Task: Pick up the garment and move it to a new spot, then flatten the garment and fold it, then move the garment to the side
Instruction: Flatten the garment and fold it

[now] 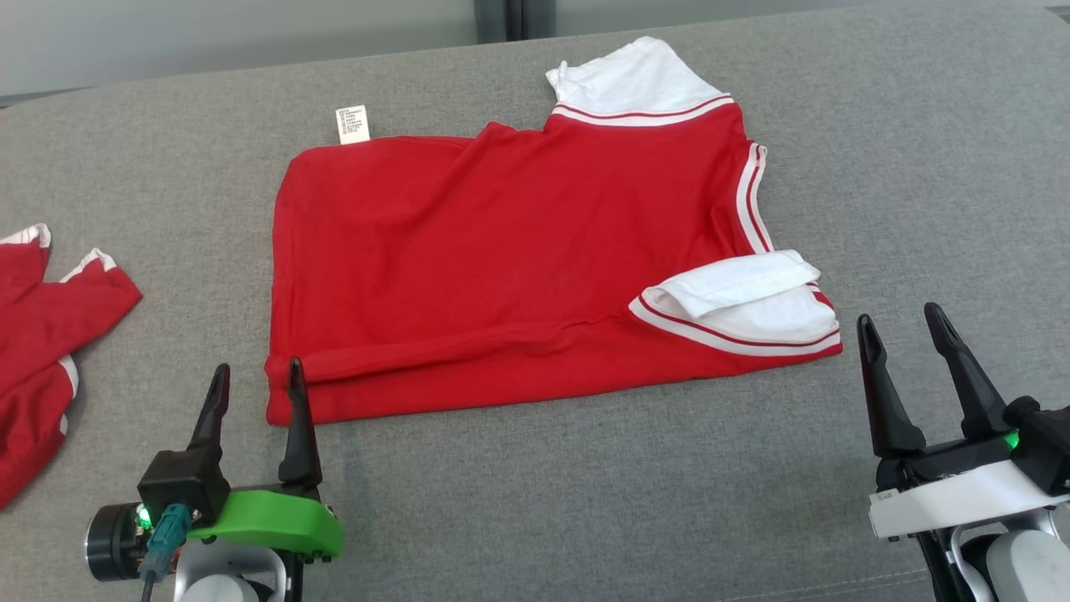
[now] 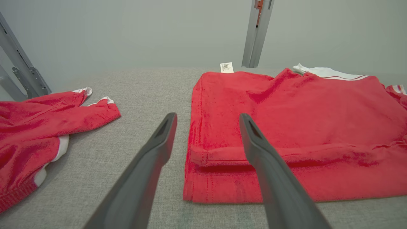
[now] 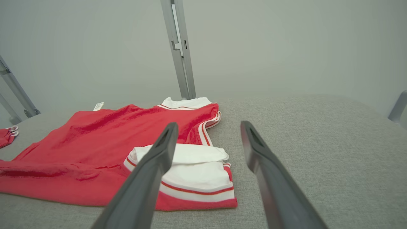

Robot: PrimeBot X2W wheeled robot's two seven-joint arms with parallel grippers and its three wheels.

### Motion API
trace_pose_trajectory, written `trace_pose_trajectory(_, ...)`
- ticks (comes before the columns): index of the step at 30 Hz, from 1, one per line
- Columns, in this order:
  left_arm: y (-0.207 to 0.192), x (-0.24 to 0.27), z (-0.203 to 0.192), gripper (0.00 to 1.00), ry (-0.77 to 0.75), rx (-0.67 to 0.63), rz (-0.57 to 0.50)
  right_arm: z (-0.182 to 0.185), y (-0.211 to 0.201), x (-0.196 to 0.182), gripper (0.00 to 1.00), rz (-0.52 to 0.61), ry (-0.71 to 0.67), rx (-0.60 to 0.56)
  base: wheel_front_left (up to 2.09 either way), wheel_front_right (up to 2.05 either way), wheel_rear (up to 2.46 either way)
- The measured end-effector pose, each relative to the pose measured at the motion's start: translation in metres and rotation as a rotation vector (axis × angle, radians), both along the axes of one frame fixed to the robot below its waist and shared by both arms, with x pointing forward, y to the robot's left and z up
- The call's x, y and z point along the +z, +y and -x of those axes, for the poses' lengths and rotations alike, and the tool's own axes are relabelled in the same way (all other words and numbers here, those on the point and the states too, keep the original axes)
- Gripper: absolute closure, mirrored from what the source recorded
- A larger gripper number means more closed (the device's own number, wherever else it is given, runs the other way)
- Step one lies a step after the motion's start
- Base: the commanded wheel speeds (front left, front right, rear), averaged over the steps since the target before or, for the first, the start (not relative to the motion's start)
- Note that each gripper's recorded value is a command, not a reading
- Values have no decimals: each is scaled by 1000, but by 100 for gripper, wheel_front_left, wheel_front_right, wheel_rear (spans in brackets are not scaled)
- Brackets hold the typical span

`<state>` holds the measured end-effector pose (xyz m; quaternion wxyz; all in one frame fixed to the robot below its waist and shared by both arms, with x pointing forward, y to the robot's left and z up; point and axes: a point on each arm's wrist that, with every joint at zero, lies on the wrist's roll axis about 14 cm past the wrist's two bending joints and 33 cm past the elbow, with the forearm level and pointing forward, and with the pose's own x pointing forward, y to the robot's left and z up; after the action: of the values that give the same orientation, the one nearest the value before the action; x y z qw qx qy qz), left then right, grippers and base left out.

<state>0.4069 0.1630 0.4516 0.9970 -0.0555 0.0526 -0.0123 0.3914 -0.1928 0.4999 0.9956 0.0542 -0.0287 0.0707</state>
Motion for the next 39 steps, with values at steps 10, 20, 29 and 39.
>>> trace_pose_trajectory(10, -2, -71, 5, 0, 268, -23, 57, -12, -16, -64, 0, -16, 197, -33, 0, 0, 0)
trace_pose_trajectory(20, -11, -103, -14, 94, 401, -42, 201, -44, 9, -117, 57, -66, 353, 37, 0, 0, 0)
trace_pose_trajectory(29, -12, -94, -19, 100, 382, -65, 200, -58, 15, -118, 100, -92, 356, 67, 0, 0, 0)
trace_pose_trajectory(39, -2, -70, 12, 100, 355, -53, 148, -19, -6, -96, 100, -112, 310, 10, 0, 0, 0)
